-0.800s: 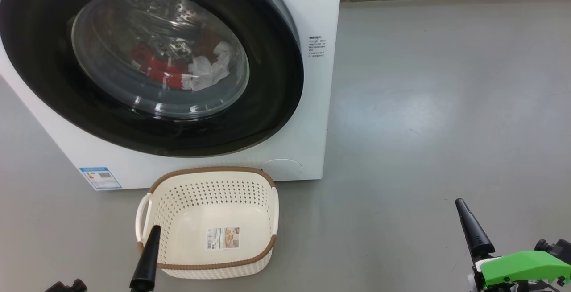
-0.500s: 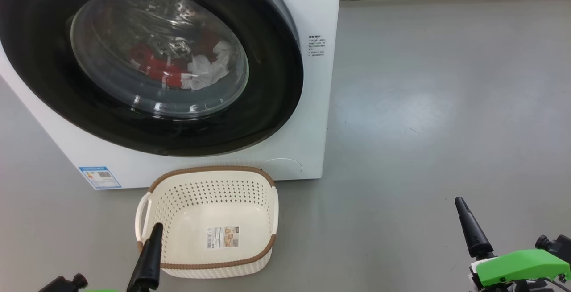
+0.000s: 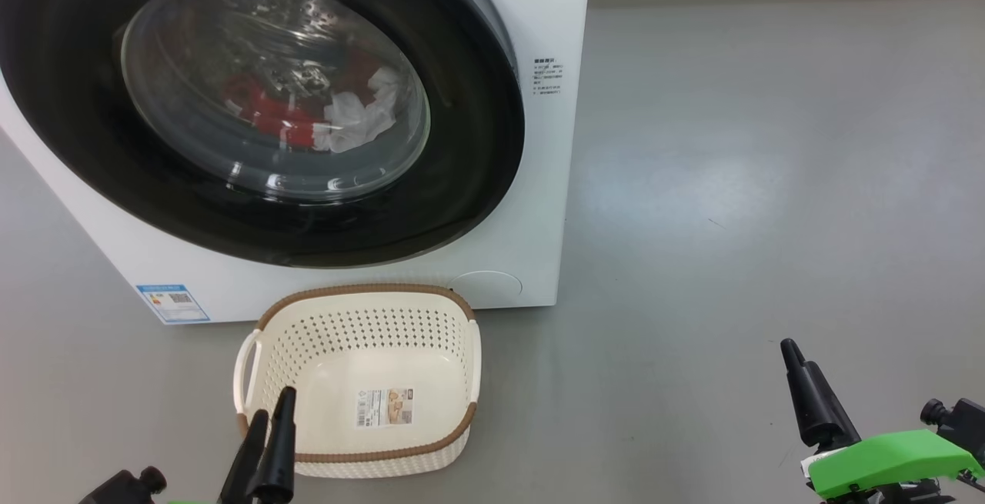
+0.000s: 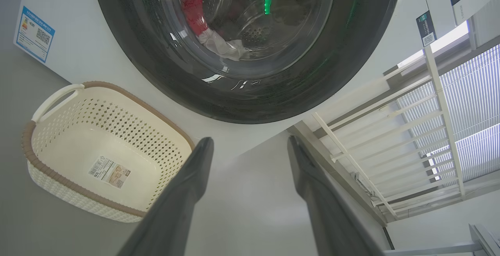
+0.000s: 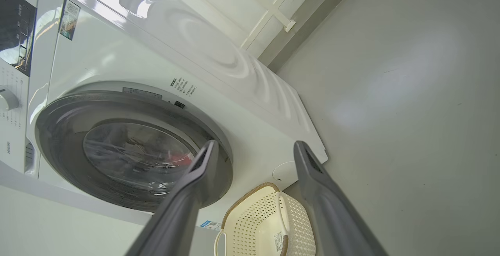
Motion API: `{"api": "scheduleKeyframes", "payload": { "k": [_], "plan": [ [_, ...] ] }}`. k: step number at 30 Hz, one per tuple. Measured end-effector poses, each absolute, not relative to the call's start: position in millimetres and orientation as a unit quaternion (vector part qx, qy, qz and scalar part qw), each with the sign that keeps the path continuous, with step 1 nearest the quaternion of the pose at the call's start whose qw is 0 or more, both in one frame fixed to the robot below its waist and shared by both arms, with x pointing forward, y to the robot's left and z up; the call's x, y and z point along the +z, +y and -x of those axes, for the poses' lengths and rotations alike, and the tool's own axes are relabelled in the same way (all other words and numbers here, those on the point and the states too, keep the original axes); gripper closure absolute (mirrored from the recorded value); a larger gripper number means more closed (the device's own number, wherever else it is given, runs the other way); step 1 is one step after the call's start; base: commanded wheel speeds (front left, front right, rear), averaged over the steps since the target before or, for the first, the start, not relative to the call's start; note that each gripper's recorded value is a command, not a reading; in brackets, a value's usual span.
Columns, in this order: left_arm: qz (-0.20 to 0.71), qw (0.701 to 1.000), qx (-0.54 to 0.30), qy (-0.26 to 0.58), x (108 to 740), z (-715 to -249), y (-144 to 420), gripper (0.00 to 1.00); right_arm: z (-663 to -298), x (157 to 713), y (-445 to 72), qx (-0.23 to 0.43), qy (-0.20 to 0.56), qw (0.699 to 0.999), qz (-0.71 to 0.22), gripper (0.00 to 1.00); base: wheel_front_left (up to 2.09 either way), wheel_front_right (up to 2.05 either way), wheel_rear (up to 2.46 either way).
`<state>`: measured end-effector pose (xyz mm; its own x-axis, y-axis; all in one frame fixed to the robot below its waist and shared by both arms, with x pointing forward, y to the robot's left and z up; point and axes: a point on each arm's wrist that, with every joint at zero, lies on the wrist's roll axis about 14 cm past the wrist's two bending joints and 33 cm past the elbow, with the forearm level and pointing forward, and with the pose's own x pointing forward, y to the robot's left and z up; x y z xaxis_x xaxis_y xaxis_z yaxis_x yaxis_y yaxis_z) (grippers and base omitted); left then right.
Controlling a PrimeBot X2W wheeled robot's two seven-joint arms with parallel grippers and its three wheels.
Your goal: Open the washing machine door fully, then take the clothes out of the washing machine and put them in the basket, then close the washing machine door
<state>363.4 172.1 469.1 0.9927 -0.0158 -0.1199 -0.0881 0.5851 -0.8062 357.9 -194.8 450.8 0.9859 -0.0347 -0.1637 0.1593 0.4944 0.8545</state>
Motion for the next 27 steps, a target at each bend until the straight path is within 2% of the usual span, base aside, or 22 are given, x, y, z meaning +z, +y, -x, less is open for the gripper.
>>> {"api": "scheduleKeyframes", "payload": {
  "k": [27],
  "plan": [
    [0.308,0.951,-0.008,0.022,489,-363,165,0.00,-351,452,-192,-0.041,0.056,0.922,-0.382,0.00,0.00,0.00,0.00]
  ]
}}
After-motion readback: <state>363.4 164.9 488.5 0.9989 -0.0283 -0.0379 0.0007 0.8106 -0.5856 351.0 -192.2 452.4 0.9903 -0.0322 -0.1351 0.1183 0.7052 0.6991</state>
